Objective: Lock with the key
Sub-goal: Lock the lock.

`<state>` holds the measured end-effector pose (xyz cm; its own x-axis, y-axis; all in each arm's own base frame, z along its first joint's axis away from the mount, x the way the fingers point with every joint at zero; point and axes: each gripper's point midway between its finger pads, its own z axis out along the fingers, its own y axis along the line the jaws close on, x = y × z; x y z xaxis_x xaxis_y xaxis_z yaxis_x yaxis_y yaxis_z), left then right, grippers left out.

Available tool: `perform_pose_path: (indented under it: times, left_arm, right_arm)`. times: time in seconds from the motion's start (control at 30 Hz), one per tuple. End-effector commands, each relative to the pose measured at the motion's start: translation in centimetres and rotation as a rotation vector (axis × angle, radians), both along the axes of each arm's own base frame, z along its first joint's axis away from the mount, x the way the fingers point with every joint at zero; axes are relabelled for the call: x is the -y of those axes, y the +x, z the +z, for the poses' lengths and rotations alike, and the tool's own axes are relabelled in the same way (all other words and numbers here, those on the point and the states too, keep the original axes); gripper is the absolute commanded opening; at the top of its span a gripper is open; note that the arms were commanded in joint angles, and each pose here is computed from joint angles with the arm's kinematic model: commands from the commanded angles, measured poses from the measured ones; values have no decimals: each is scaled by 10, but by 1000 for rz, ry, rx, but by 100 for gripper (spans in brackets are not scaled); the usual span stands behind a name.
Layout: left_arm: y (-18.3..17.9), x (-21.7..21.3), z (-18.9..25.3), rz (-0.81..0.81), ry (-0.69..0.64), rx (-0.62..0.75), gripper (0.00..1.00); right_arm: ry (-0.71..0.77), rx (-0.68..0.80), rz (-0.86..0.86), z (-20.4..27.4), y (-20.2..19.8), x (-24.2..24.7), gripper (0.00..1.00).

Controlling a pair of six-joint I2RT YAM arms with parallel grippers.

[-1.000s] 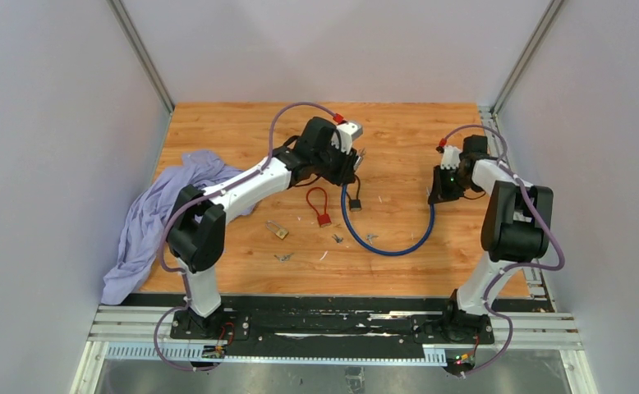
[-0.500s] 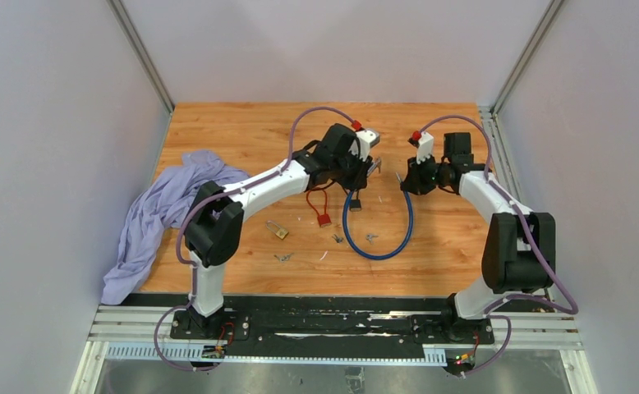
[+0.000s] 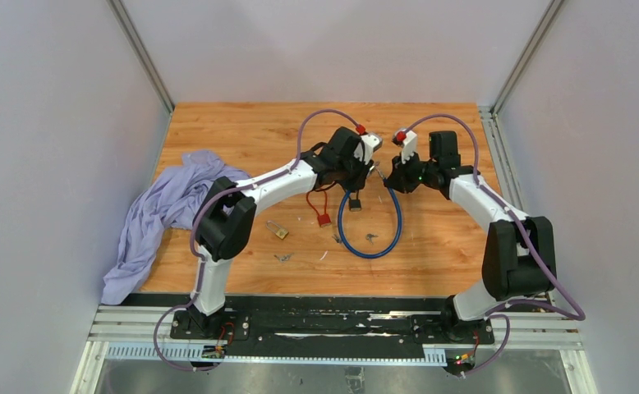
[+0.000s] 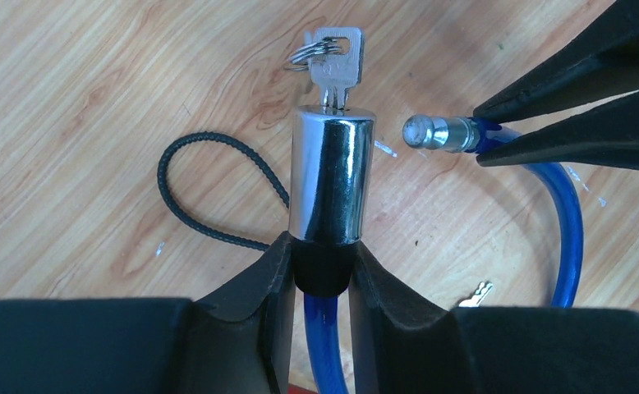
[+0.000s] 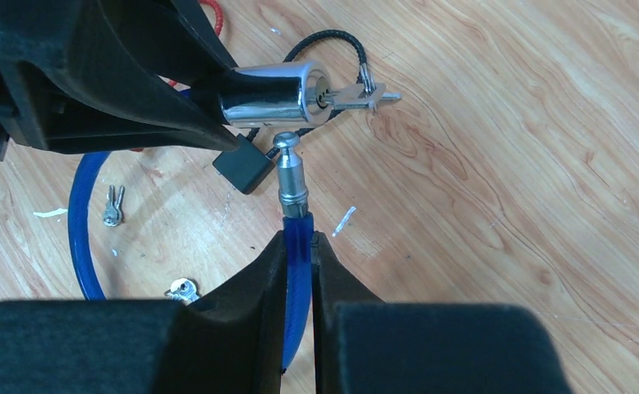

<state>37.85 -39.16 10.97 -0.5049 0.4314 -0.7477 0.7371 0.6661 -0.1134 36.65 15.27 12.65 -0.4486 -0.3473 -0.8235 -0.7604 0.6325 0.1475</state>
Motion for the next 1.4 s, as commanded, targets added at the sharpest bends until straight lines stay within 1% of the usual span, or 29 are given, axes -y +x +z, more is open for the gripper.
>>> perform_pose_path:
  times: [0.0, 0.37, 0.63, 0.87, 1.37]
  left_arm:
    - [8, 14, 19, -10, -38, 59, 0]
    - [0, 25, 39, -43, -107, 28, 0]
    - [-6, 27, 41, -53, -129, 5, 0]
    - [0, 22, 40, -19, -142, -16, 0]
    - [2, 21, 42, -11, -160, -31, 0]
  right_arm:
    - [54, -3, 59, 5, -9, -18, 1]
    - [65, -36, 76, -4, -11, -25, 1]
    - [62, -38, 75, -4, -12, -24, 1]
    - [78, -45, 95, -5, -18, -27, 1]
    - [82, -57, 113, -8, -23, -28, 1]
